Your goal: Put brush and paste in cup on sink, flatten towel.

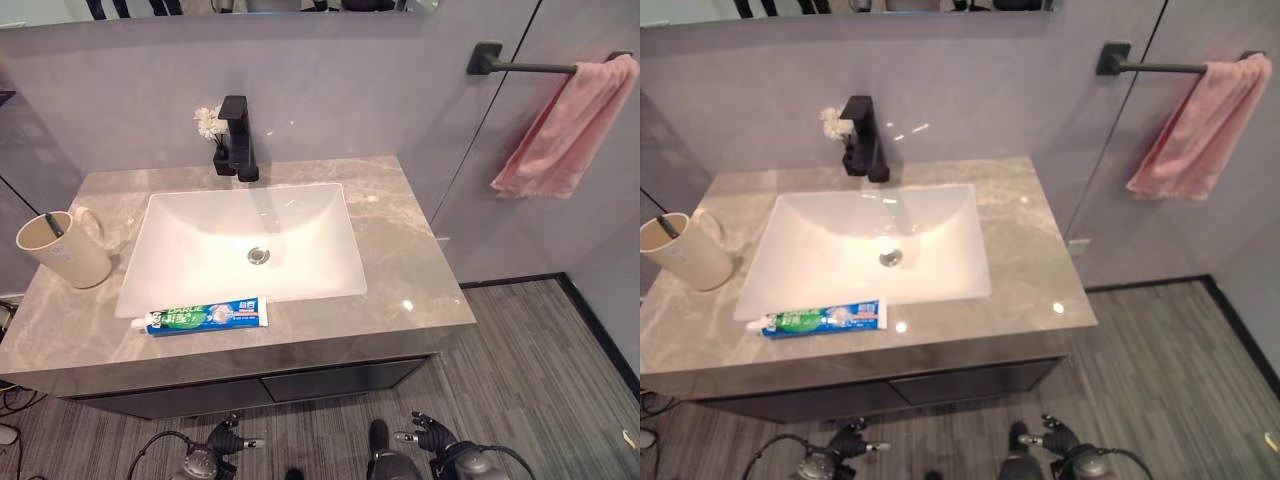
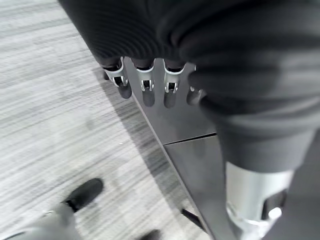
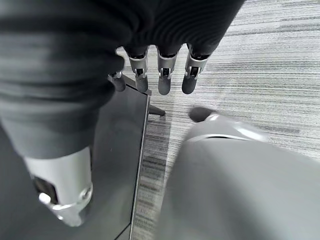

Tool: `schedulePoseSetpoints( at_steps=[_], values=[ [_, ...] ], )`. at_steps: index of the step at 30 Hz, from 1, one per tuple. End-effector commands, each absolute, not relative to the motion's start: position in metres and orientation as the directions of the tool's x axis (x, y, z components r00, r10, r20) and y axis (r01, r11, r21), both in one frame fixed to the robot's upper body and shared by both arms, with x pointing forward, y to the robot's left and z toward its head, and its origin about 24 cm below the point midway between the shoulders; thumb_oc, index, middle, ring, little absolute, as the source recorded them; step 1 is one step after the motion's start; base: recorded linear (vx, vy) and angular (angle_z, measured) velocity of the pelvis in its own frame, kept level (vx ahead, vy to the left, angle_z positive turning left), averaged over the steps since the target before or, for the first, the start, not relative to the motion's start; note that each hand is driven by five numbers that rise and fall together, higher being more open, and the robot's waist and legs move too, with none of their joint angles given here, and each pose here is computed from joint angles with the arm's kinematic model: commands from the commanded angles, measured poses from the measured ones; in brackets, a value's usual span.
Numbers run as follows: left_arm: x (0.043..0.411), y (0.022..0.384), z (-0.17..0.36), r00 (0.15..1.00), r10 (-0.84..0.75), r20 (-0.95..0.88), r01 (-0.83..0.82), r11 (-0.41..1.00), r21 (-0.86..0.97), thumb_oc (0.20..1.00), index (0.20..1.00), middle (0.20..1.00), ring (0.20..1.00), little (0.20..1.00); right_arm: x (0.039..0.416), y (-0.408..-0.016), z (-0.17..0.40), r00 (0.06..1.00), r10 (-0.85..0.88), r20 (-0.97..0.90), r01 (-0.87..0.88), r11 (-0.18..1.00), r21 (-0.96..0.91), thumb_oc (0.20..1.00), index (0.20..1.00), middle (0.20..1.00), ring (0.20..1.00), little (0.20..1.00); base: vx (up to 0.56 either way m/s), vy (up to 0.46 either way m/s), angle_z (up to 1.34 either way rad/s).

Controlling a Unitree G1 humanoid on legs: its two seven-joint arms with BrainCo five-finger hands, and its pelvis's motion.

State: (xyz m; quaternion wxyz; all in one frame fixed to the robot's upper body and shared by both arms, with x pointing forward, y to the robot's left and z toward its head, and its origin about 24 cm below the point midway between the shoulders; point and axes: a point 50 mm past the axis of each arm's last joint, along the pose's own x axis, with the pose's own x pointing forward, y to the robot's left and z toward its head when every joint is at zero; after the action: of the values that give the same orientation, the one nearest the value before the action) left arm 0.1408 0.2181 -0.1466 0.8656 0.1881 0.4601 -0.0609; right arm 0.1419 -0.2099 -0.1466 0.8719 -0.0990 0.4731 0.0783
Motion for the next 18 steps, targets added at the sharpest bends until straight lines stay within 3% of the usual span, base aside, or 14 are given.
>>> schedulePoseSetpoints(
  at_steps=[1, 11, 18],
  values=[
    [0.153, 0.23, -0.141, 0.588, 0.102, -0.802, 0.252, 0.92, 0.302, 1.0, 1.0, 1.0, 1.0, 1.0, 0.163, -0.213, -0.137, 0.594, 0.054, -0.803, -0.267, 0.954, -0.134, 1.0, 1.0, 1.0, 1.0, 1.0, 0.01, -0.058, -0.27],
    [0.134, 0.23, -0.148, 0.535, 0.121, -0.836, 0.209, 0.94, 0.269, 1.0, 1.0, 1.0, 1.0, 1.0, 0.162, -0.226, -0.135, 0.588, 0.023, -0.809, -0.281, 0.943, -0.177, 1.0, 1.0, 1.0, 1.0, 1.0, 0.04, -0.086, 0.02],
    [0.14, 0.233, -0.146, 0.551, 0.13, -0.825, 0.204, 0.937, 0.284, 1.0, 1.0, 1.0, 1.0, 1.0, 0.167, -0.23, -0.132, 0.589, 0.026, -0.807, -0.328, 0.921, -0.21, 1.0, 1.0, 1.0, 1.0, 1.0, -0.03, -0.092, 0.08]
  ],
)
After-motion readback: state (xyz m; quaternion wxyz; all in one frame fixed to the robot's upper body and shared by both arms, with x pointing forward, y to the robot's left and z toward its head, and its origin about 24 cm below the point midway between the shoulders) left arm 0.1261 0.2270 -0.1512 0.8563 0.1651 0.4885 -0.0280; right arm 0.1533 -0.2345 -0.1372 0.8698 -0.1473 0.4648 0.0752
